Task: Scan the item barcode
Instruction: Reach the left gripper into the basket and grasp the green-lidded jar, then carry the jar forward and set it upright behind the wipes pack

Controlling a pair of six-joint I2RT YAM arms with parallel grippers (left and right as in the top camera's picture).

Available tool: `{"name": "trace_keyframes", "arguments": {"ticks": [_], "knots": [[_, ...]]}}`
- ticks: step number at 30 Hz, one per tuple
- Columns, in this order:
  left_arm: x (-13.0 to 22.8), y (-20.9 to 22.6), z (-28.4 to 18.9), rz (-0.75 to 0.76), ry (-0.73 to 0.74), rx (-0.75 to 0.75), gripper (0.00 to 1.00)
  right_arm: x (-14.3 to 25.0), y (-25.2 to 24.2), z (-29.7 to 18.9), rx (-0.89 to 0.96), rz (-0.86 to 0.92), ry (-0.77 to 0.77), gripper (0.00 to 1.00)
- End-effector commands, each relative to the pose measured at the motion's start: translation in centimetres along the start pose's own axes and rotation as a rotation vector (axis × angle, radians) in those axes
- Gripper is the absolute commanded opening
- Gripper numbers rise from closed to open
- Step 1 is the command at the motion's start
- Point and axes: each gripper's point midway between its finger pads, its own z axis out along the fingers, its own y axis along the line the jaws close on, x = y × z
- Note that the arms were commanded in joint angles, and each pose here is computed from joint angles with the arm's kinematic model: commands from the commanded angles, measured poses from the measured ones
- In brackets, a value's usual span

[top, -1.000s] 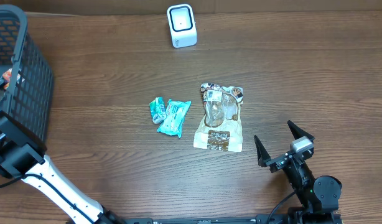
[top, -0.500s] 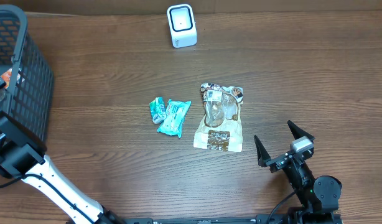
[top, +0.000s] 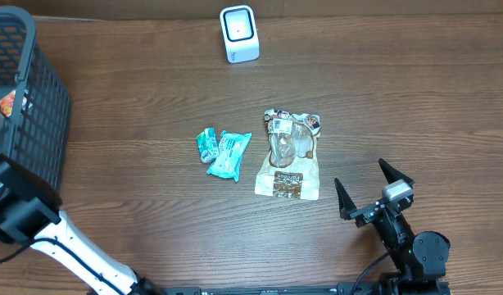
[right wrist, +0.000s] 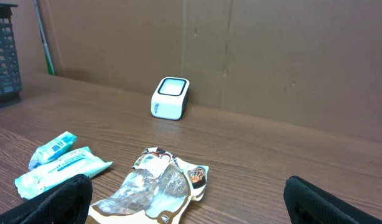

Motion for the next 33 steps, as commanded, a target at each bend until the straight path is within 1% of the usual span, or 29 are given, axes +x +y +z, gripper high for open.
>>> {"name": "trace_keyframes", "arguments": {"ticks": [1,6,15,19,22,24,28,31,33], "knots": [[-2.8,0.2,-6.3,-0.036,-0.113,0.045,0.52,0.1,0.1,0.0,-0.004,0.005,-0.007,1.00],[-3.9,0.5,-11.1,-0.046,-0.180,0.080,0.53,0.1,0.1,0.0,-0.004,0.005,-0.007,1.00],[-5.5,-0.9,-22.7,-0.069,-0.354,0.304,0.53,0.2,0.1,0.0,-0.004,0.005,-0.006,1.00],[-5.2,-2.2,-28.2,-0.074,-0.416,0.451,0.54,0.2,0.1,0.0,-0.004,0.005,-0.006,1.00],[-4.6,-3.1,-32.1,-0.071,-0.451,0.566,0.54,0.2,0.1,0.0,-0.004,0.005,-0.006,1.00],[-3.8,-4.0,-35.0,-0.042,-0.473,0.655,0.54,0.1,0.1,0.0,-0.004,0.005,-0.007,1.00],[-1.2,-6.2,-39.1,0.023,-0.456,0.801,0.54,0.2,0.1,0.0,-0.004,0.005,-0.006,1.00],[1.1,-8.4,-40.4,0.071,-0.405,0.856,0.55,0.1,0.1,0.0,-0.004,0.005,-0.007,1.00],[2.9,-10.5,-40.6,0.140,-0.360,0.884,0.55,0.2,0.1,0.0,-0.004,0.005,-0.006,1.00]]}}
